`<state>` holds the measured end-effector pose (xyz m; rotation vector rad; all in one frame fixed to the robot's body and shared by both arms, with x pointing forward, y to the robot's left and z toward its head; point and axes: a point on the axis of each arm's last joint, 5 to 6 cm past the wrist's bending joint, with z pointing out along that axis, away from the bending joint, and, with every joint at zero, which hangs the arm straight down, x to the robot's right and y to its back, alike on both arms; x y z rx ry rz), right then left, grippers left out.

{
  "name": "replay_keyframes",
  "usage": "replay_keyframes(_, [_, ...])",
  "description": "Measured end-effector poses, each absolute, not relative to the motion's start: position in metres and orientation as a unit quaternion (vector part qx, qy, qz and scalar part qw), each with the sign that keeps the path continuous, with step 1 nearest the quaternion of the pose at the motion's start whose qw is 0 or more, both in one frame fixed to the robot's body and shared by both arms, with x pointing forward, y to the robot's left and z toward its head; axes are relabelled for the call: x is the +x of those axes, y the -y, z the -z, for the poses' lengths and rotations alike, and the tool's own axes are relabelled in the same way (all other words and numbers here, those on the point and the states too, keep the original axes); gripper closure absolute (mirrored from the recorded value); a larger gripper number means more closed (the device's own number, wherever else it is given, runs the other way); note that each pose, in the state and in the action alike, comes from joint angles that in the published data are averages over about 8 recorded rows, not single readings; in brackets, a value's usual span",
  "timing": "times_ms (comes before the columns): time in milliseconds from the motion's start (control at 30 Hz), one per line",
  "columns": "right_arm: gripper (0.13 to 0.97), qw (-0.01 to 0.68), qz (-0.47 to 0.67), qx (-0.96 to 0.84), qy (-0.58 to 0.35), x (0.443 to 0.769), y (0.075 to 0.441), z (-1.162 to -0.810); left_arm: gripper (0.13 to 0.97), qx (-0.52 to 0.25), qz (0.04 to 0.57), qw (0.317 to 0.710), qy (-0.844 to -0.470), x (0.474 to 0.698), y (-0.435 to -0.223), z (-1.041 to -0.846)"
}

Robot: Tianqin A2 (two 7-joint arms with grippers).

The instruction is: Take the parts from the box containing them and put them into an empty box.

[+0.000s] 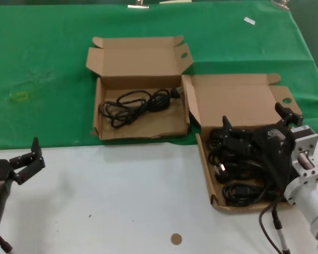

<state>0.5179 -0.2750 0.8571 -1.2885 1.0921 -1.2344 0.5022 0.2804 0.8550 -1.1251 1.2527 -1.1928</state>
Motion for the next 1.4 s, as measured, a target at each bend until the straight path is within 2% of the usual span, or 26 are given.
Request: replay_keyframes(1400, [0.130,0.501,0.511,-0.533,-0.452,0.5179,0.2750,-0.8571,0.132,-0.468,0.496,0.513,-0.521,0.5022,-0.2804,-0.8550])
